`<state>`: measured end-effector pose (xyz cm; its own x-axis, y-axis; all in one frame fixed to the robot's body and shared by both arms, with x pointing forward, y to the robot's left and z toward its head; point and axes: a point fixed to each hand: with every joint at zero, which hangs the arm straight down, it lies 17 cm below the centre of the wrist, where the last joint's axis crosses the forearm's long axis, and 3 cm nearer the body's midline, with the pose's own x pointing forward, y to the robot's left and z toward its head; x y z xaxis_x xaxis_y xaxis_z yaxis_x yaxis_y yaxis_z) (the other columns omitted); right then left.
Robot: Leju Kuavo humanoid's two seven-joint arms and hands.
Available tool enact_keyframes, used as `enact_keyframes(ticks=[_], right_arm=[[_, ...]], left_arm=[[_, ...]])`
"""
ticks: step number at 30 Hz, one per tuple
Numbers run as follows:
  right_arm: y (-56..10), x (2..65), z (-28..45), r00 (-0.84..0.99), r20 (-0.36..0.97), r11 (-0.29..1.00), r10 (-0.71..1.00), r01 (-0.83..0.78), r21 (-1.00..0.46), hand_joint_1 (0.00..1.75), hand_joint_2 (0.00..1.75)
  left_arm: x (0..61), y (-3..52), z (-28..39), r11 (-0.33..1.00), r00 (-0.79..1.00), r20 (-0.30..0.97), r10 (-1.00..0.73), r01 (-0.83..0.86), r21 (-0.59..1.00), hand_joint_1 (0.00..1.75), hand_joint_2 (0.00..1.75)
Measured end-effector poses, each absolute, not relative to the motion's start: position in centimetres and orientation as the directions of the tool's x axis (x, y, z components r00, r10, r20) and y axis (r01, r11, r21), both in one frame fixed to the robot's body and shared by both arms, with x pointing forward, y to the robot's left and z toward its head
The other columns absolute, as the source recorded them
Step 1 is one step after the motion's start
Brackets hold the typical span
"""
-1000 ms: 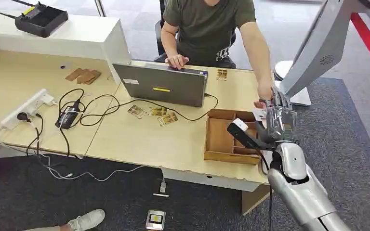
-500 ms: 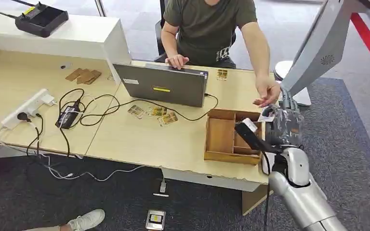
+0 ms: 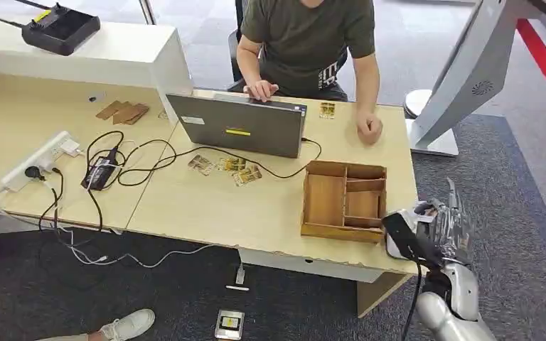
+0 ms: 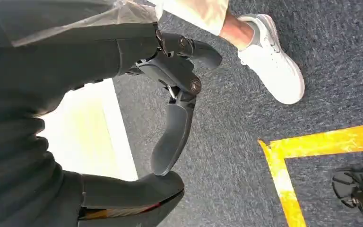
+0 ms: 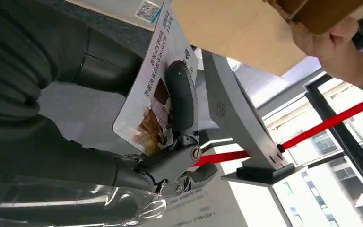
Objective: Pass the card to the sensor for recognition and then transmit it.
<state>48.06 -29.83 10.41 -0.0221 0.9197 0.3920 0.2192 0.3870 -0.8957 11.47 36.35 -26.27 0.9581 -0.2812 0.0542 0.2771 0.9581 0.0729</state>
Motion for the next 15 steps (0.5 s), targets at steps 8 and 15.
enact_keyframes(ticks=[8, 15], right_arm=[[-31.0, 46.6, 5.8, 0.033, 0.396, 0.389, 0.918, 0.127, -0.912, 1.75, 1.75], [-31.0, 45.9, 3.2, 0.062, 0.379, 0.375, 0.923, 0.059, -0.925, 1.75, 1.75]], left_arm=[[11.0, 36.6, -26.4, 0.958, 0.959, 0.048, -0.279, 0.275, 0.077, 0.0, 1.75], [10.8, 36.9, -26.4, 0.958, 0.959, 0.047, -0.278, 0.274, 0.08, 0.0, 1.75]])
